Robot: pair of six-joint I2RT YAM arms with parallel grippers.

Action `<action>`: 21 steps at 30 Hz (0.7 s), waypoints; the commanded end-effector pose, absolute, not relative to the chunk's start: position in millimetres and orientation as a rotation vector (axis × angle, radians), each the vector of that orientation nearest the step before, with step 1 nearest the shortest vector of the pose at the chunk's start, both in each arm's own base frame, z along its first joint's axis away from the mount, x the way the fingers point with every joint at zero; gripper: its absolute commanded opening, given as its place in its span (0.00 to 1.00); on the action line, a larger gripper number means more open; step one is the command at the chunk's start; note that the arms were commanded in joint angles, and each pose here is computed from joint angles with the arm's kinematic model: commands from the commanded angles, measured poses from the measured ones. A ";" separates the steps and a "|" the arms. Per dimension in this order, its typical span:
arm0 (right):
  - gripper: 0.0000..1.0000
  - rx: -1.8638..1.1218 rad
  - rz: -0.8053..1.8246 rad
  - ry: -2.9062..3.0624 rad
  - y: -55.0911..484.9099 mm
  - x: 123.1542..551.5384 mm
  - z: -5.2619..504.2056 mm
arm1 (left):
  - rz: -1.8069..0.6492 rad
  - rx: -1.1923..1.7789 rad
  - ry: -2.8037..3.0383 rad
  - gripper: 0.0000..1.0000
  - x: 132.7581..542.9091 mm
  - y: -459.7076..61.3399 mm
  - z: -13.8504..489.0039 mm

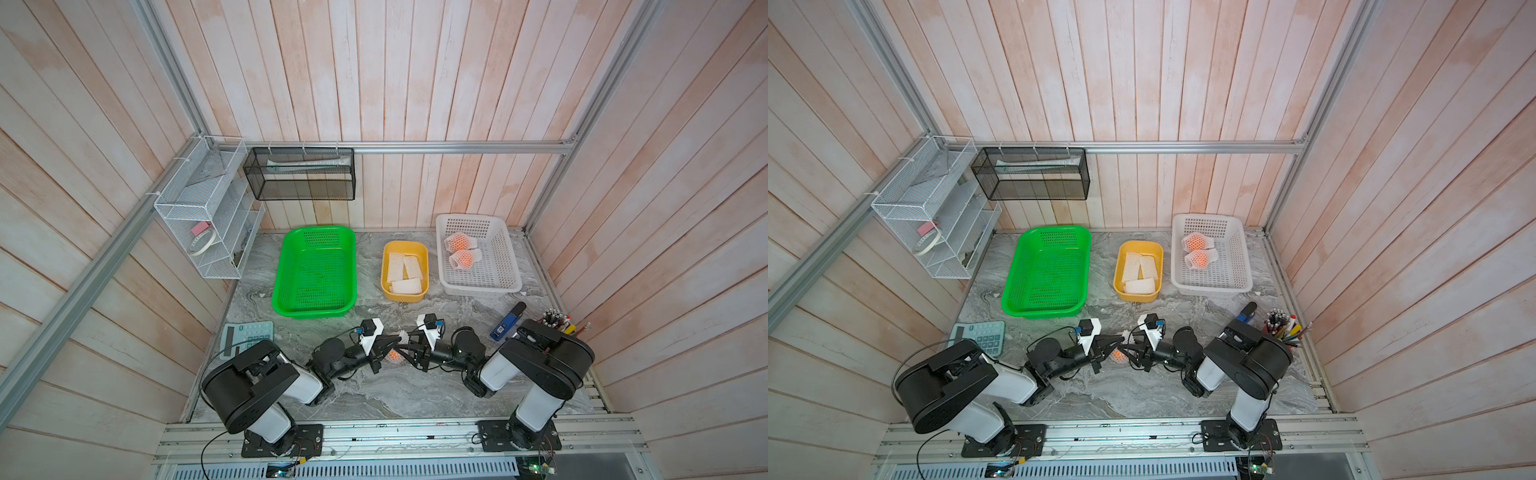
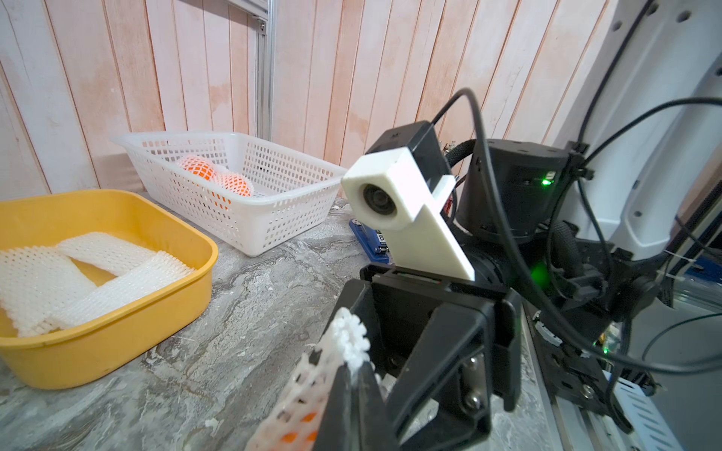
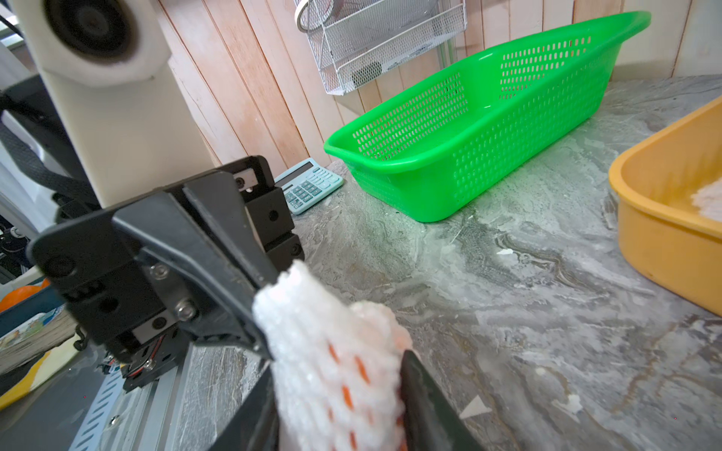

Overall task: Remove foam nets from oranges
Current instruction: Remove the foam net from the orange.

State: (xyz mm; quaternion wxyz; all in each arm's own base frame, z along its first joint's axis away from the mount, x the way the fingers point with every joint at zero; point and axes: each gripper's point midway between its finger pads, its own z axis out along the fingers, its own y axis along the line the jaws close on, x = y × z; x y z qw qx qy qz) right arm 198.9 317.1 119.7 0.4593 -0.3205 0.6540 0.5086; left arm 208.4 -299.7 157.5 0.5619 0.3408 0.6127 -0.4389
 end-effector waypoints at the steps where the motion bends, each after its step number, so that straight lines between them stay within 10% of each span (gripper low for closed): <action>1: 0.41 -0.769 1.216 1.618 317.0 208.6 121.8 | -1.131 0.844 1.385 0.00 192.7 -305.0 174.0; 5: 0.38 -0.763 1.207 1.605 316.3 210.0 125.9 | -1.161 0.831 1.379 0.12 187.6 -301.9 174.1; 12: 0.36 -0.757 1.196 1.603 316.3 212.7 130.0 | -1.167 0.700 1.334 0.69 185.4 -275.4 185.3; 21: 0.25 -0.765 1.191 1.558 312.1 208.5 131.7 | -1.139 0.846 1.457 0.77 174.3 -278.9 158.1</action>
